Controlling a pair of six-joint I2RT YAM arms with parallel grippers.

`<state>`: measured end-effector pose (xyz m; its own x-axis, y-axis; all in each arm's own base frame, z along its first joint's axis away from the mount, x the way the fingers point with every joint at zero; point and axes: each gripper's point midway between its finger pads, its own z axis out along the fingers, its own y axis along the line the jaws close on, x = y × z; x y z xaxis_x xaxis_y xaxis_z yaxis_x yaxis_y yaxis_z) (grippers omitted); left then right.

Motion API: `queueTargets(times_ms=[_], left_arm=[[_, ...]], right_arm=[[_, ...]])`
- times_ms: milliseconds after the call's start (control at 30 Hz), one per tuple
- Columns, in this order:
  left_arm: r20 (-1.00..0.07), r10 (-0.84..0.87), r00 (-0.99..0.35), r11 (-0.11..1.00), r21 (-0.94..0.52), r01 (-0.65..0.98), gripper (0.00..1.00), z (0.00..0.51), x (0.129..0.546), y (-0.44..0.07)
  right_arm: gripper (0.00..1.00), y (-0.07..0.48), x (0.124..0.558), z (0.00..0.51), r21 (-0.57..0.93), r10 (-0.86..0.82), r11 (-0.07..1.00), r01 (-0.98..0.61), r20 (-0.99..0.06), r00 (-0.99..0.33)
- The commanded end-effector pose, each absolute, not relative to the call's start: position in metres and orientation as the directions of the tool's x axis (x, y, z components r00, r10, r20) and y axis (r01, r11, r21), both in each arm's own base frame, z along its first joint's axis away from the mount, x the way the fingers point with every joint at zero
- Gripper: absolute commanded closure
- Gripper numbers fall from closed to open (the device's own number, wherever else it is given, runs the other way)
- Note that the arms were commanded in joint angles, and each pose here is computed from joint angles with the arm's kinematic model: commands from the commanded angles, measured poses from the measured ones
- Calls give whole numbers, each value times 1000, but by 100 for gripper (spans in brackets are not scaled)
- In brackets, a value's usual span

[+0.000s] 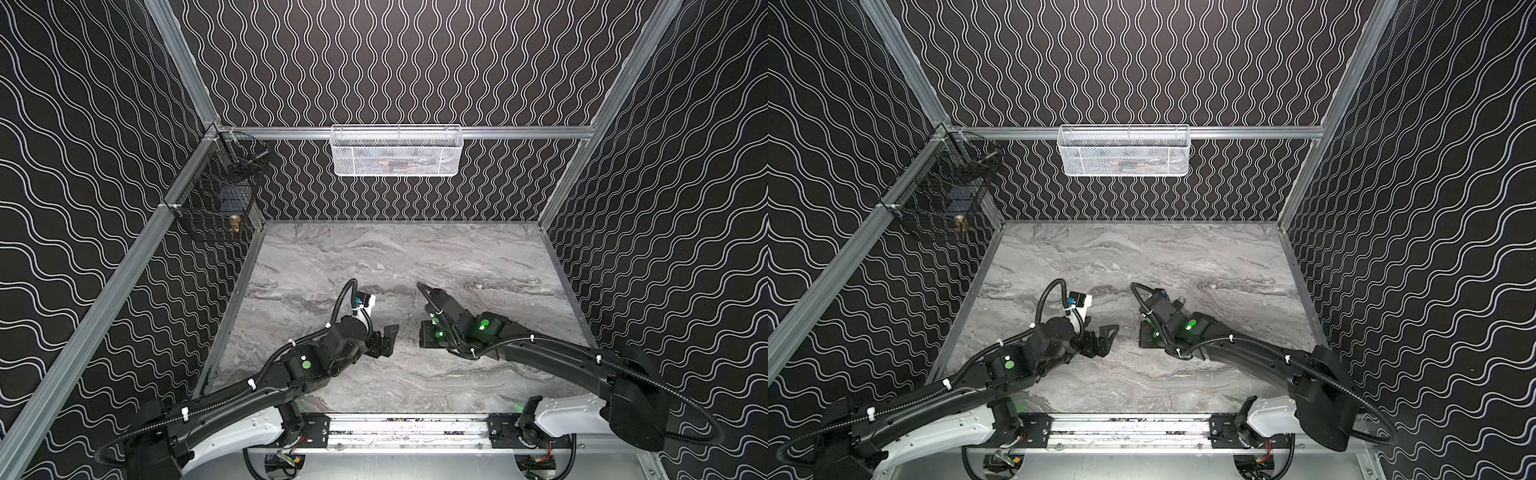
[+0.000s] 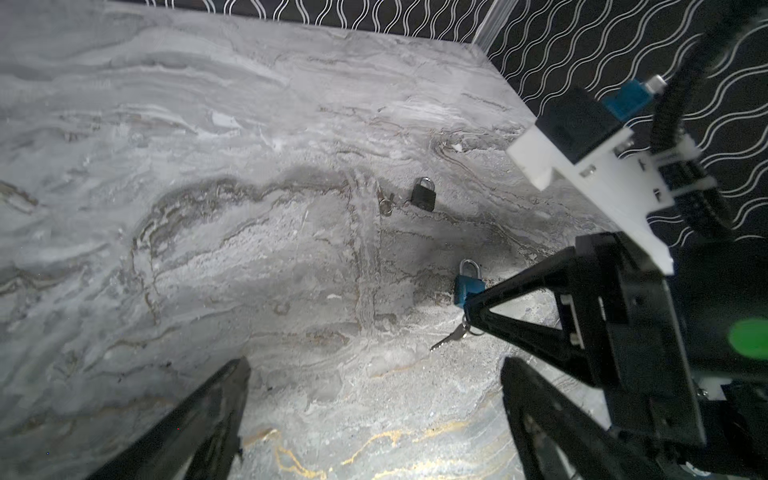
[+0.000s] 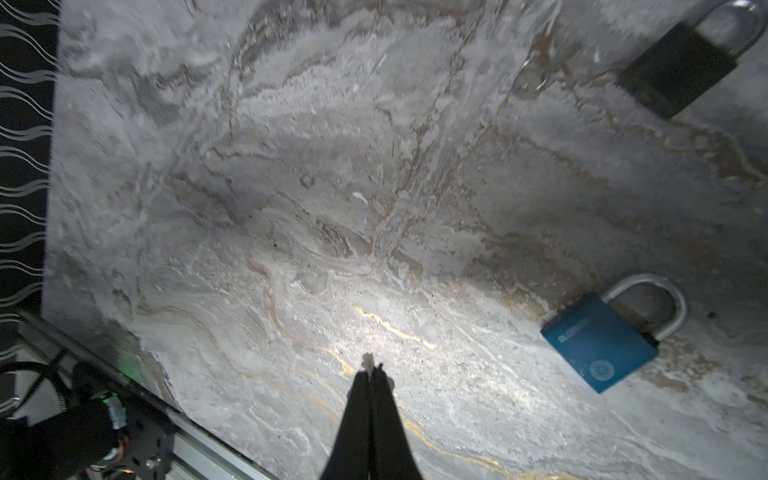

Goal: Unlock with the key
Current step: 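Lift the key with the right gripper while the left gripper rises toward it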

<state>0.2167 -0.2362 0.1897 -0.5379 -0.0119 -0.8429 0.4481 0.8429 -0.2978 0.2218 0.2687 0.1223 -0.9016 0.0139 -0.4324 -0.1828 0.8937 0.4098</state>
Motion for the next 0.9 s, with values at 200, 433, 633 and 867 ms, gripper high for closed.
queueTargets(times_ms=[200,433,633,867], left_arm=[[-934,34,-355,765,-204,611,11,224,216,-255],[-964,54,-260,736,-137,663,18,223,219,-253],[-904,-182,-388,728,-389,564,21,236,241,-232],[-584,-577,-571,546,-795,262,20,266,274,-218]], right_arm=[[100,273,235,178,468,-11,833,-294,-518,-855],[100,281,238,211,496,-19,792,-356,-563,-826],[100,287,240,232,484,-48,763,-429,-619,-784],[100,306,251,262,482,-40,693,-536,-717,-696]])
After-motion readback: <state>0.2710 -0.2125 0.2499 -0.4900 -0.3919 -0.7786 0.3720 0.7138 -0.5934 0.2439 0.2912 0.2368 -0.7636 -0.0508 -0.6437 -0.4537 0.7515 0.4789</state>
